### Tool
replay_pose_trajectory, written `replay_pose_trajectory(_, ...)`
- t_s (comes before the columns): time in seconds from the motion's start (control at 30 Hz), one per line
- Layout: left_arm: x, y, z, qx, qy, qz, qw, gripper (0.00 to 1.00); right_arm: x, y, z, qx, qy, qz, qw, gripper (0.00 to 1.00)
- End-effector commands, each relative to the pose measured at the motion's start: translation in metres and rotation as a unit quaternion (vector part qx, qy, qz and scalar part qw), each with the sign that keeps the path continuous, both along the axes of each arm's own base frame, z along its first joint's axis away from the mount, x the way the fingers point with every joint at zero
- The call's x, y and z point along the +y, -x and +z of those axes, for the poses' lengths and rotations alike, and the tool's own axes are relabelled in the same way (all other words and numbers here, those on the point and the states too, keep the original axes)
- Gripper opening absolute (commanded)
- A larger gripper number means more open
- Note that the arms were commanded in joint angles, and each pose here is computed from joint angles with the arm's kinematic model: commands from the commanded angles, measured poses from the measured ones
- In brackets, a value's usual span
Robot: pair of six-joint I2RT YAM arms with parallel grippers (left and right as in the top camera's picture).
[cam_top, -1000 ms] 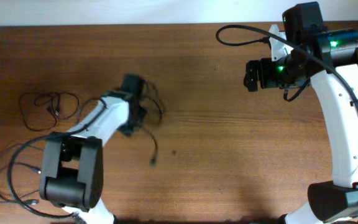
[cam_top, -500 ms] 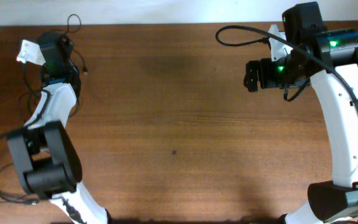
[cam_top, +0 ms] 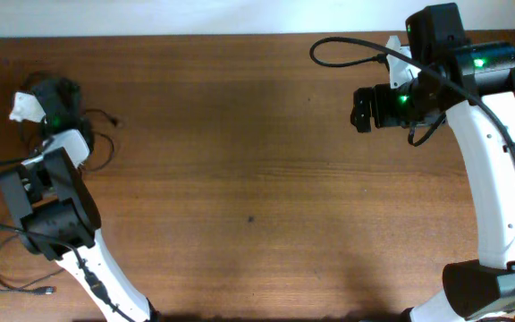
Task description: Untangle cables
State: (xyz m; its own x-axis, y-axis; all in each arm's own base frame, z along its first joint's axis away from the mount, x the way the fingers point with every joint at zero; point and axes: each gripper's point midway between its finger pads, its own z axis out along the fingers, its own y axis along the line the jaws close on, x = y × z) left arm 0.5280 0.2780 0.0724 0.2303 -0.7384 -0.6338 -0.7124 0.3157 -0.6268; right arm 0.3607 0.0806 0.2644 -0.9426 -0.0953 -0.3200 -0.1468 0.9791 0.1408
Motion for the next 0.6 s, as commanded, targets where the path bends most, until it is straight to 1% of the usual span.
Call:
replay_pose_trajectory(0.0,-0.047,-0.028,0.017,0.016,0.122,-0.052,0.991,0.99,-0.002,0.0,-0.002,0.003,0.004,-0.003,1.0,0.98)
replay_pose_trajectory(0.03,-0.063,-0.041,0.037,0.018,0.15,-0.092,0.984,0.99,-0.002,0.0,-0.002,0.003,0.004,-0.003,1.0,0.98)
replay_pose_trajectory(0.13,-0.092,-0.06,0.08,0.012,0.169,-0.177,0.969,0.99,-0.002,0.0,-0.002,0.003,0.004,-0.003,1.0,0.98)
replay_pose_trajectory(0.2,-0.115,-0.061,0.115,0.021,0.177,-0.209,0.962,0.99,-0.002,0.0,-0.002,0.003,0.004,-0.003,1.0,0.98)
replay_pose_trajectory(0.27,-0.131,-0.054,0.14,0.033,0.159,-0.236,0.958,0.99,-0.002,0.0,-0.002,0.003,0.004,-0.003,1.0,0.98)
replay_pose_trajectory(0.3,-0.15,-0.045,0.158,0.047,0.137,-0.272,0.951,0.99,-0.002,0.0,-0.002,0.003,0.004,-0.003,1.0,0.98)
replay_pose_trajectory(0.37,-0.179,-0.022,0.188,0.073,0.1,-0.32,0.939,0.99,-0.002,0.0,-0.002,0.003,0.004,-0.003,1.0,0.98)
replay_pose_trajectory(0.43,-0.203,-0.006,0.224,0.078,0.03,-0.375,0.923,0.99,-0.002,0.0,-0.002,0.003,0.004,-0.003,1.0,0.98)
replay_pose_trajectory(0.47,-0.221,0.009,0.254,0.08,-0.039,-0.419,0.904,0.99,-0.002,0.0,-0.002,0.003,0.004,-0.003,1.0,0.99)
replay_pose_trajectory(0.5,-0.232,0.026,0.274,0.085,-0.079,-0.44,0.89,0.99,-0.002,0.0,-0.002,0.003,0.004,-0.003,1.0,0.98)
replay_pose_trajectory(0.53,-0.239,0.044,0.288,0.092,-0.099,-0.445,0.885,0.99,-0.002,0.0,-0.002,0.003,0.004,-0.003,1.0,0.98)
replay_pose_trajectory(0.57,-0.239,0.07,0.3,0.109,-0.106,-0.43,0.89,0.99,-0.002,0.0,-0.002,0.003,0.004,-0.003,1.0,0.99)
